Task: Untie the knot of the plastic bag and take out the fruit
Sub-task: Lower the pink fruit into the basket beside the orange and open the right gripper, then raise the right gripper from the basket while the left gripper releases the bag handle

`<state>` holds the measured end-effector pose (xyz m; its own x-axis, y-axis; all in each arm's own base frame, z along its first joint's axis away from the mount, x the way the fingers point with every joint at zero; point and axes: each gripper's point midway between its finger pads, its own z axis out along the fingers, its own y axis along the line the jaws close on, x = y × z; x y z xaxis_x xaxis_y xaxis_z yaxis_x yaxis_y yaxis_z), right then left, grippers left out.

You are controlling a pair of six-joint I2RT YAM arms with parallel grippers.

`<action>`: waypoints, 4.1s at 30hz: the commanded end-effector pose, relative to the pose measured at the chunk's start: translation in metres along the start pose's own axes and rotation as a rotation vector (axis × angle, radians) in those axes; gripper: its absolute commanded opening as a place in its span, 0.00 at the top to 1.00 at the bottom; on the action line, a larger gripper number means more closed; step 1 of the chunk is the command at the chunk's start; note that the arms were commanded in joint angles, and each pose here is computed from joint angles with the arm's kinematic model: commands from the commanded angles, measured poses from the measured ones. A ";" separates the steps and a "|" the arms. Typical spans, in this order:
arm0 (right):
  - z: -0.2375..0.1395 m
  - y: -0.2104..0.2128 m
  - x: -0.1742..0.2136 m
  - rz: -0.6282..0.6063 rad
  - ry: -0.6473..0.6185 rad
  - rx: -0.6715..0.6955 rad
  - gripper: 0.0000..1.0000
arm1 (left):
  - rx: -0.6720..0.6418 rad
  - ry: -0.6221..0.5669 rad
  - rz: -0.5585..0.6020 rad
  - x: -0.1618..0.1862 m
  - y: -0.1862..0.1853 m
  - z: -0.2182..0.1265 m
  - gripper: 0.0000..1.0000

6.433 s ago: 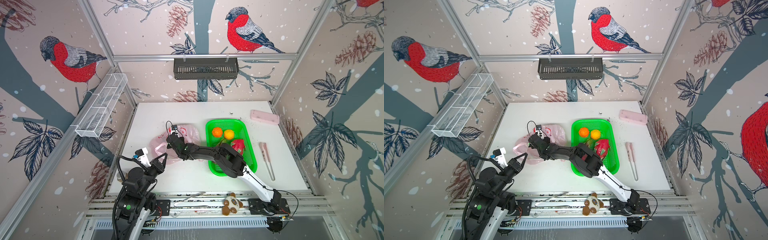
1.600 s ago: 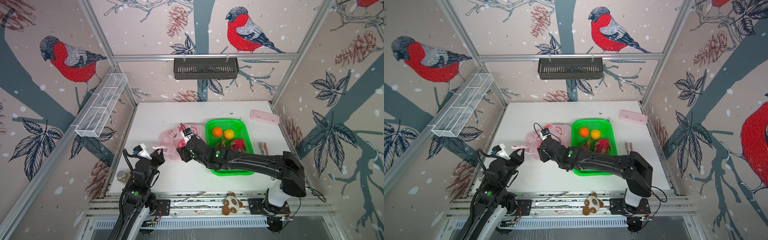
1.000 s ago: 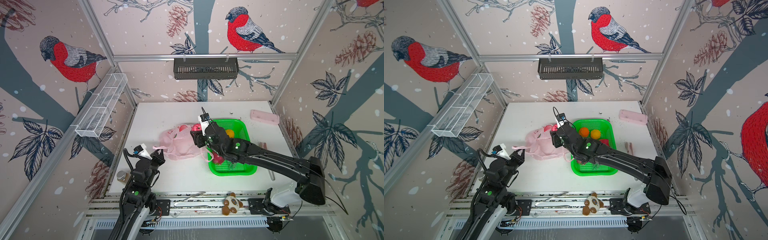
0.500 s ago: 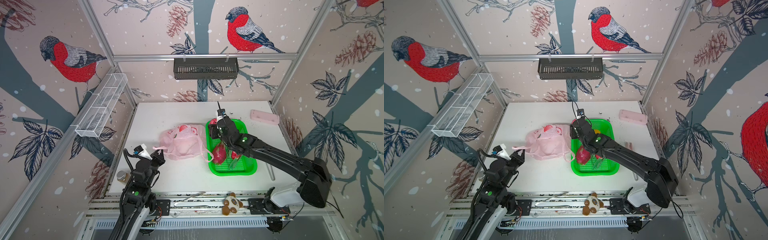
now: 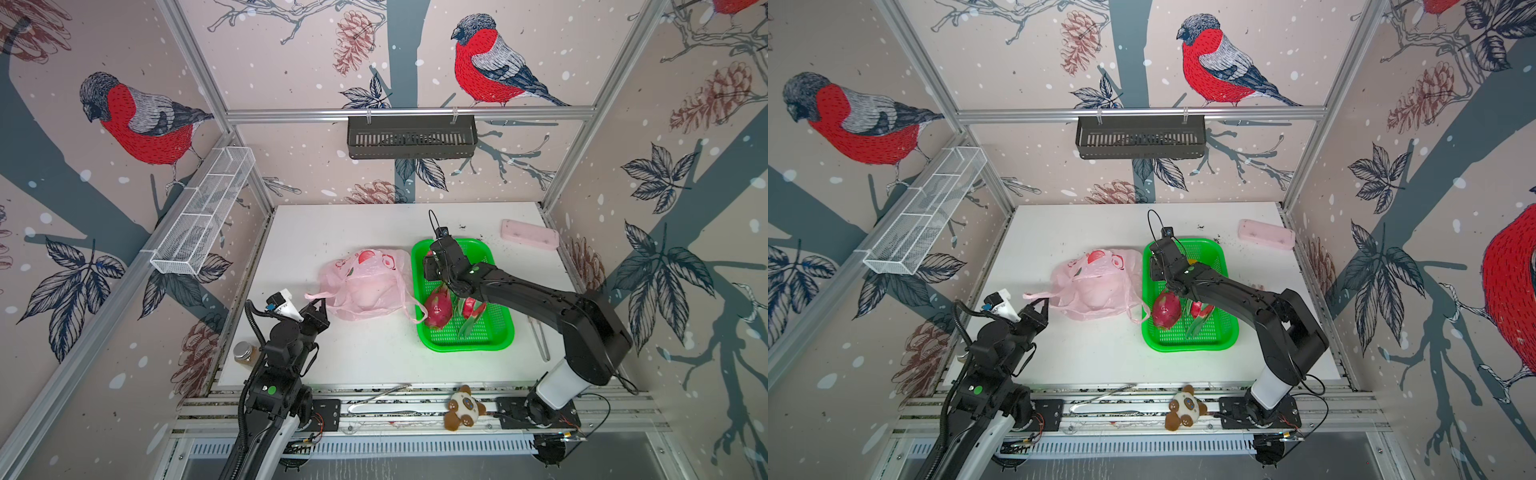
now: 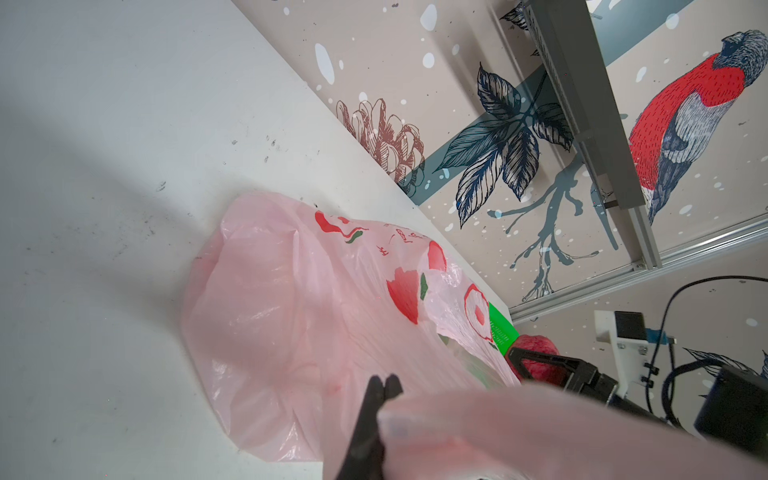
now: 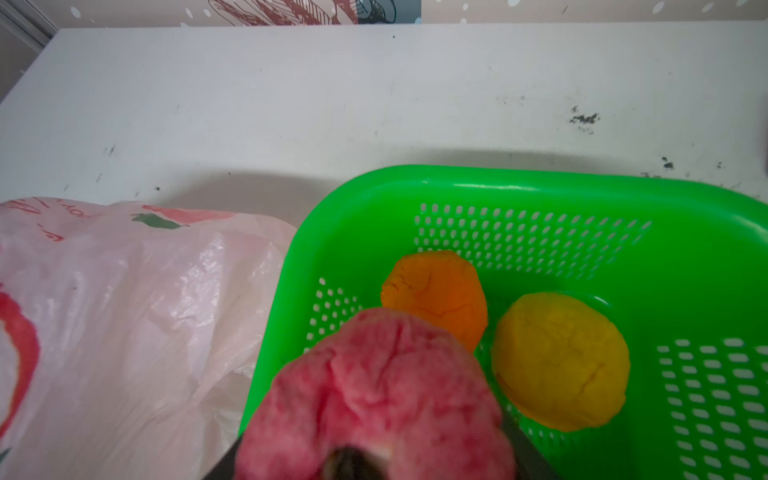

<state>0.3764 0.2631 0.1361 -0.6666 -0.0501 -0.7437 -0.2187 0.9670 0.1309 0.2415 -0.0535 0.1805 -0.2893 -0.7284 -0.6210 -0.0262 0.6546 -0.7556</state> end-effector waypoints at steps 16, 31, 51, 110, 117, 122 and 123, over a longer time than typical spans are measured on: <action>0.038 -0.002 0.041 0.020 0.118 0.009 0.60 | -0.012 -0.022 -0.005 -0.002 0.004 -0.003 1.00; 0.055 -0.014 0.059 0.021 0.170 0.044 0.45 | -0.016 -0.019 -0.005 -0.002 0.005 -0.003 1.00; 0.060 -0.016 0.061 0.017 0.183 0.059 0.21 | -0.024 -0.024 -0.005 -0.002 0.007 -0.005 0.90; -0.065 -0.009 -0.030 0.044 -0.095 0.025 0.00 | 0.043 0.221 -0.015 0.008 -0.042 -0.058 0.30; -0.073 -0.007 -0.034 0.047 -0.116 0.004 0.00 | 0.062 0.270 0.027 0.000 -0.064 -0.068 0.14; -0.079 -0.006 -0.038 0.044 -0.128 -0.006 0.00 | 0.099 0.215 0.074 -0.025 -0.088 -0.081 0.12; -0.081 -0.005 -0.040 0.044 -0.131 -0.011 0.00 | 0.111 0.204 0.085 -0.030 -0.095 -0.085 0.11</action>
<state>0.3475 0.2396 0.2117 -0.5884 0.0314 -0.8080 -0.1877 0.9666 0.1743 0.1749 -0.0780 0.2746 -0.4908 -0.6326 -0.5991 0.0794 0.6523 -0.7538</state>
